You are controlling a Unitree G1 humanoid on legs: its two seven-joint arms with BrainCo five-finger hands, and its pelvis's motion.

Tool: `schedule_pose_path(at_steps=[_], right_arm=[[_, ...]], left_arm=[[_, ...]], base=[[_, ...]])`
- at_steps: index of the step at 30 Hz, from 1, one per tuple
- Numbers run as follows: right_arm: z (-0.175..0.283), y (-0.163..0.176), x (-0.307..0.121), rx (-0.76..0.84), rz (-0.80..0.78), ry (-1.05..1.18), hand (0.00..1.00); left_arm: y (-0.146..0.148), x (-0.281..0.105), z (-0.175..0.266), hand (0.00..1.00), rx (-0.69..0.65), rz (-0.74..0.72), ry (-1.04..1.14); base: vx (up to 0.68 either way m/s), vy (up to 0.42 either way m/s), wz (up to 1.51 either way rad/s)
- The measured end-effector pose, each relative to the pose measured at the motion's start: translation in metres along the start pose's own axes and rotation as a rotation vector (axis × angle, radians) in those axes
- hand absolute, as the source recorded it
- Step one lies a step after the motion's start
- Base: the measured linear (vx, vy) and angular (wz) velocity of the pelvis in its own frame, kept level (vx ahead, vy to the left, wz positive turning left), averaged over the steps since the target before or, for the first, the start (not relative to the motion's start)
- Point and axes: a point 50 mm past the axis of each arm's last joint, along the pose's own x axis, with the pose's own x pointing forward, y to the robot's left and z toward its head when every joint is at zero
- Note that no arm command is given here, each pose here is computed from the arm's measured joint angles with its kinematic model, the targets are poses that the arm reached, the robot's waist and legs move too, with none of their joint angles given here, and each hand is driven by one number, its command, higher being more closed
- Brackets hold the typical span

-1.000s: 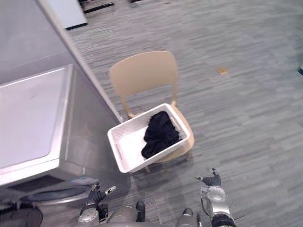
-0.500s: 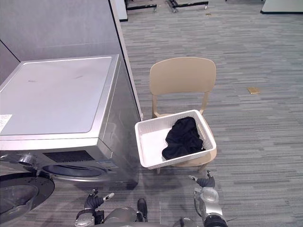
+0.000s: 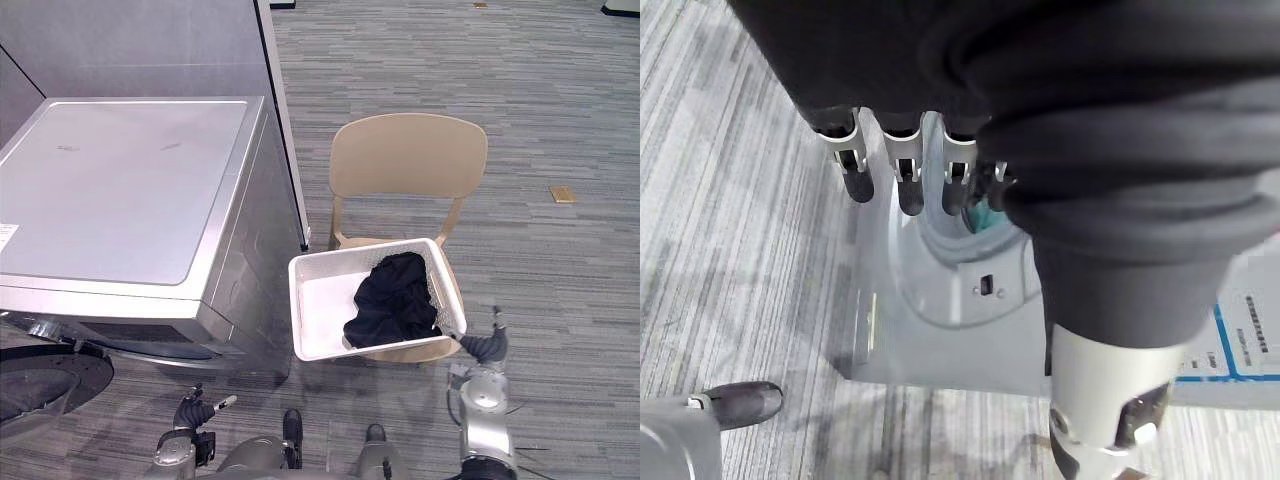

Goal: Pick up the laundry basket with both hands and put the clothes into the washing machine.

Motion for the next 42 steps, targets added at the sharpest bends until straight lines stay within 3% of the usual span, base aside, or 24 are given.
schedule_pose_path(at_steps=[4, 12, 21, 27, 28, 33, 42], right_arm=[[0.049, -0.010, 0.027, -0.152, 0.053, -0.227, 0.00], [0.129, 0.022, 0.077, -0.364, 0.159, -0.413, 0.00], [0.213, 0.018, 0.100, -0.489, 0.082, -0.552, 0.00], [0.237, 0.024, 0.103, -0.542, 0.007, -0.570, 0.00], [0.242, 0.026, 0.103, -0.532, -0.005, -0.569, 1.00], [0.255, 0.039, 0.098, -0.508, 0.005, -0.596, 1.00], [0.255, 0.069, 0.074, -0.212, 0.163, -0.609, 1.00]], left_arm=[[-0.004, -0.001, 0.001, 0.00, 0.023, -0.028, -0.018], [-0.015, 0.005, 0.026, 0.00, -0.002, -0.056, -0.105], [-0.014, 0.012, 0.067, 0.00, -0.163, -0.024, -0.221], [-0.009, 0.016, 0.097, 0.00, -0.259, 0.020, -0.302], [-0.008, 0.016, 0.103, 0.00, -0.278, 0.027, -0.319], [-0.008, 0.015, 0.112, 0.00, -0.335, 0.042, -0.337], [-0.012, 0.014, 0.111, 0.00, -0.382, 0.043, -0.328]], base=[[0.05, -0.004, 0.08], [-0.08, -0.013, 0.08], [-0.11, -0.011, 0.09], [-0.08, -0.048, 0.09], [-0.02, -0.029, 0.03], [0.01, -0.021, 0.03], [0.05, -0.004, 0.04]])
